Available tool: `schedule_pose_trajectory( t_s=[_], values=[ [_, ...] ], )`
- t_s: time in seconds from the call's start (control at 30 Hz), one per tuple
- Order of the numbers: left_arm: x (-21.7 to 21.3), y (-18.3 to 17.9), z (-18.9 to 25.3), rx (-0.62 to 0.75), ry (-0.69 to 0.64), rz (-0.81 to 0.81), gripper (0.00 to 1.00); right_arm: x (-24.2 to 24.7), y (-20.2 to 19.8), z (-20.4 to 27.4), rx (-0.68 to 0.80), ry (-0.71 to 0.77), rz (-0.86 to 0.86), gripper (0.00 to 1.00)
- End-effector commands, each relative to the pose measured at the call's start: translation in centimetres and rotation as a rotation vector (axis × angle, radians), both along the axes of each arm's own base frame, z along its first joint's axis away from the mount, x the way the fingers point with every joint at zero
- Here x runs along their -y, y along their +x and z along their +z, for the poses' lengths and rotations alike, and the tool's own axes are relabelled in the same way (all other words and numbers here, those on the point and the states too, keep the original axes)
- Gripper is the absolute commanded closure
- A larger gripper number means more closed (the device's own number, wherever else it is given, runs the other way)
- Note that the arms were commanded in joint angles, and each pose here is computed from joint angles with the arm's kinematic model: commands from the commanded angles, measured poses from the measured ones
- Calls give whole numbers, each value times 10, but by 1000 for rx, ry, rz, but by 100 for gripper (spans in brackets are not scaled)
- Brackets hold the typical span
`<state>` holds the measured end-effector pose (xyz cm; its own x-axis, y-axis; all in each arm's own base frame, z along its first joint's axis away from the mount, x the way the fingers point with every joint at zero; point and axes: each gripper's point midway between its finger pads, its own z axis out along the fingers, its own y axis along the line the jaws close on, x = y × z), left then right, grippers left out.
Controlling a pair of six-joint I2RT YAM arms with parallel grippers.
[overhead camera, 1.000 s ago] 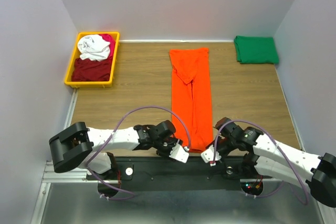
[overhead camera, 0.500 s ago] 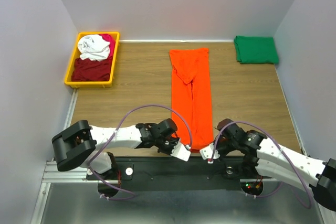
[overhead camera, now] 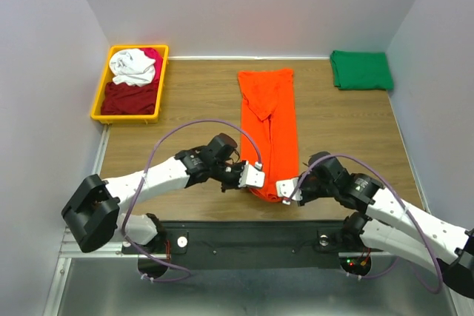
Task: Fold and stack the t-shirts
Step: Fold the tshirt
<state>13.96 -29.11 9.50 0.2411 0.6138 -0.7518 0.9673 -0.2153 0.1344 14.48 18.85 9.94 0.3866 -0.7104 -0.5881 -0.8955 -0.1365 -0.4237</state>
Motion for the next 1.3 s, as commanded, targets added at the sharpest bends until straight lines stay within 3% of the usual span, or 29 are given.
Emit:
schedule_pose_trajectory(
  t_s=[0.0, 0.23, 0.4, 1.2, 1.23, 1.27],
  values=[
    [4, 17, 15, -4, -36, -1, 100, -6, 34, 24, 77, 60, -90, 99],
    [11, 78, 24, 39, -69, 86, 100, 22, 111, 31, 80, 66, -171, 99],
    [15, 115, 22, 80, -58, 110, 100, 15, 151, 37, 114, 76, -109, 99],
    [5, 308, 13, 155, -19, 284, 100, 33, 296, 10, 194, 83, -186, 99],
    [6, 316, 12, 159, -20, 293, 100, 34, 301, 8, 200, 85, -198, 97],
    [6, 322, 12, 166, -19, 306, 94, 34, 304, 6, 205, 86, -205, 86]
  ],
)
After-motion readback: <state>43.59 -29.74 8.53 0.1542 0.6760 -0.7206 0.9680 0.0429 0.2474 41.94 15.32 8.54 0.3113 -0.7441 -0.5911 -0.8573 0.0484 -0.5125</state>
